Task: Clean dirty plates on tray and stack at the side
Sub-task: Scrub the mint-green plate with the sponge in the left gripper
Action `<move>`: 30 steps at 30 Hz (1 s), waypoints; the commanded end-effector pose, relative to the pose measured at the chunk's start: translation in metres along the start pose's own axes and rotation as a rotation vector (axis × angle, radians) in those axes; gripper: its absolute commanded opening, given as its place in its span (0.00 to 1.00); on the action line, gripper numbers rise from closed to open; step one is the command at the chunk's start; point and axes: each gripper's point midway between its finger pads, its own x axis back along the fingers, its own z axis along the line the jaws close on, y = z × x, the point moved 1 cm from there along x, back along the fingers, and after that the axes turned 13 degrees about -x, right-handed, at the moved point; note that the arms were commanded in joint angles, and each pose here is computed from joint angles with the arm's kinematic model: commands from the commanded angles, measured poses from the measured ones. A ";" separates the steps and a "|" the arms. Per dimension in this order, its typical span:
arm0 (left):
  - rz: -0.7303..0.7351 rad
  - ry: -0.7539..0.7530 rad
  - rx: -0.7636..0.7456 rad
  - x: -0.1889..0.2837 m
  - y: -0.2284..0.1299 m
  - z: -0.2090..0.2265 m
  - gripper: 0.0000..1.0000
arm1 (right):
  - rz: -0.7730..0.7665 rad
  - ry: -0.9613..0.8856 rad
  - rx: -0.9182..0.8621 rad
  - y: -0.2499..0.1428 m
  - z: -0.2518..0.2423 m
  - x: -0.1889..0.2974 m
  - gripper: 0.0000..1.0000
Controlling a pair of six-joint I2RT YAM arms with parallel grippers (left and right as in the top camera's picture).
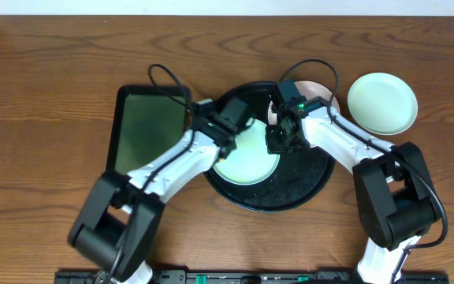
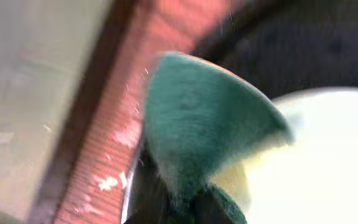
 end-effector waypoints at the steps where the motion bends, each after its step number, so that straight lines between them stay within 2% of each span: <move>1: -0.023 -0.096 0.040 0.012 0.015 -0.007 0.08 | -0.028 -0.122 -0.038 0.009 -0.030 -0.011 0.01; 5: 0.079 -0.376 0.043 0.019 0.004 -0.057 0.08 | -0.027 -0.122 -0.038 0.009 -0.030 -0.011 0.01; 7: 0.114 -0.460 0.045 0.022 0.000 -0.073 0.08 | -0.028 -0.122 -0.038 0.009 -0.029 -0.011 0.01; 10: 0.152 -0.475 0.077 0.016 -0.008 -0.083 0.08 | -0.029 -0.121 -0.037 0.009 -0.029 -0.011 0.01; 17: 0.209 -0.438 0.048 -0.007 -0.030 -0.090 0.08 | -0.030 -0.120 -0.035 0.009 -0.028 -0.011 0.01; 20: 0.192 -0.367 0.035 -0.020 -0.031 -0.080 0.08 | -0.030 -0.120 -0.035 0.009 -0.028 -0.011 0.01; 26: 0.041 0.032 0.015 -0.029 -0.012 -0.005 0.08 | -0.027 -0.122 -0.035 0.008 -0.029 -0.011 0.01; 30: -0.037 0.178 0.017 -0.013 0.004 0.031 0.07 | -0.028 -0.121 -0.034 0.008 -0.028 -0.011 0.01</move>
